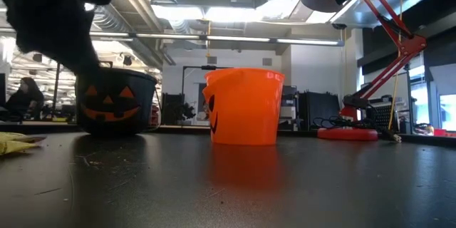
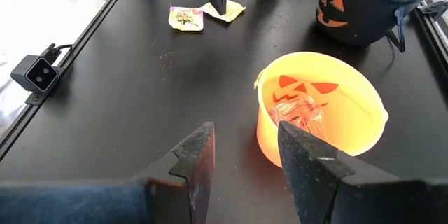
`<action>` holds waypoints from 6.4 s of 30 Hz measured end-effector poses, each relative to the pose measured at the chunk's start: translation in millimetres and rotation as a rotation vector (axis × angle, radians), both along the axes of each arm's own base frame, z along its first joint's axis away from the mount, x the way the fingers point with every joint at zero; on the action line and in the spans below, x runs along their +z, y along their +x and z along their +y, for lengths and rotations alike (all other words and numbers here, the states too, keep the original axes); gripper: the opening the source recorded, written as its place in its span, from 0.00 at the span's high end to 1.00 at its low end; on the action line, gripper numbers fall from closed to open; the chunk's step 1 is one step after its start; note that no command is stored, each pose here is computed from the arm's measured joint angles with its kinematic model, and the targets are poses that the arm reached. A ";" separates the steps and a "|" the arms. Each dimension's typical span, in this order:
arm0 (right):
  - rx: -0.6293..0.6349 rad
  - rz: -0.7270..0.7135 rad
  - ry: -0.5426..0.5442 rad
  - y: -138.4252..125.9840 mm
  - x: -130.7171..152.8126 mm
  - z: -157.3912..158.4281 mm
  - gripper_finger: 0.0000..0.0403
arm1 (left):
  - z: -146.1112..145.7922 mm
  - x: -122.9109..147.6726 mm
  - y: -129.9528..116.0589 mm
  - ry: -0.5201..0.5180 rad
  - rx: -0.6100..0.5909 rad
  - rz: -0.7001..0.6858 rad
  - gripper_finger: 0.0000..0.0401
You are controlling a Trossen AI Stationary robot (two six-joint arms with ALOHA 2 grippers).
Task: Sort candy
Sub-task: Put the yellow candy into the purple bucket
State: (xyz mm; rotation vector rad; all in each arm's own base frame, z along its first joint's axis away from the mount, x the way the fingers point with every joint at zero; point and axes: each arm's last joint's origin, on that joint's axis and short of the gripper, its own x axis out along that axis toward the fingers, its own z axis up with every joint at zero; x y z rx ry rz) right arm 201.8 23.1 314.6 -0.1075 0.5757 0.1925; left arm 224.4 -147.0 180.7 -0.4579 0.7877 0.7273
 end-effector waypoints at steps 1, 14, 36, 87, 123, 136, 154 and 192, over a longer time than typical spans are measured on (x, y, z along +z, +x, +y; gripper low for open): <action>0.000 -0.001 0.000 0.0 0.1 0.0 0.62 | -1.5 3.5 1.9 0.005 -0.021 0.002 1.00; 0.000 0.006 -0.001 -0.3 -0.5 0.0 0.62 | 3.6 4.6 -16.1 -0.072 0.071 0.232 0.98; 0.000 0.006 -0.001 -0.3 -0.5 0.0 0.62 | -9.9 -19.2 -52.6 -0.248 0.208 0.390 0.46; 0.000 -0.002 0.000 3.7 -1.2 0.4 0.62 | -28.0 20.3 -16.3 0.162 -0.016 -0.279 1.00; 0.064 -0.459 -0.124 16.8 -59.8 65.0 0.62 | -12.0 90.2 78.7 0.399 -0.349 -0.520 1.00; 0.064 -0.616 -0.065 16.1 -53.1 65.4 0.62 | 2.2 71.7 104.1 0.460 -0.322 -0.495 1.00; -0.068 -0.631 0.101 48.9 -69.3 41.2 0.62 | 10.2 72.0 108.0 0.453 -0.314 -0.496 1.00; 0.060 -0.568 0.172 79.0 -67.5 41.4 0.99 | 10.3 69.5 108.1 0.412 -0.338 -0.491 0.99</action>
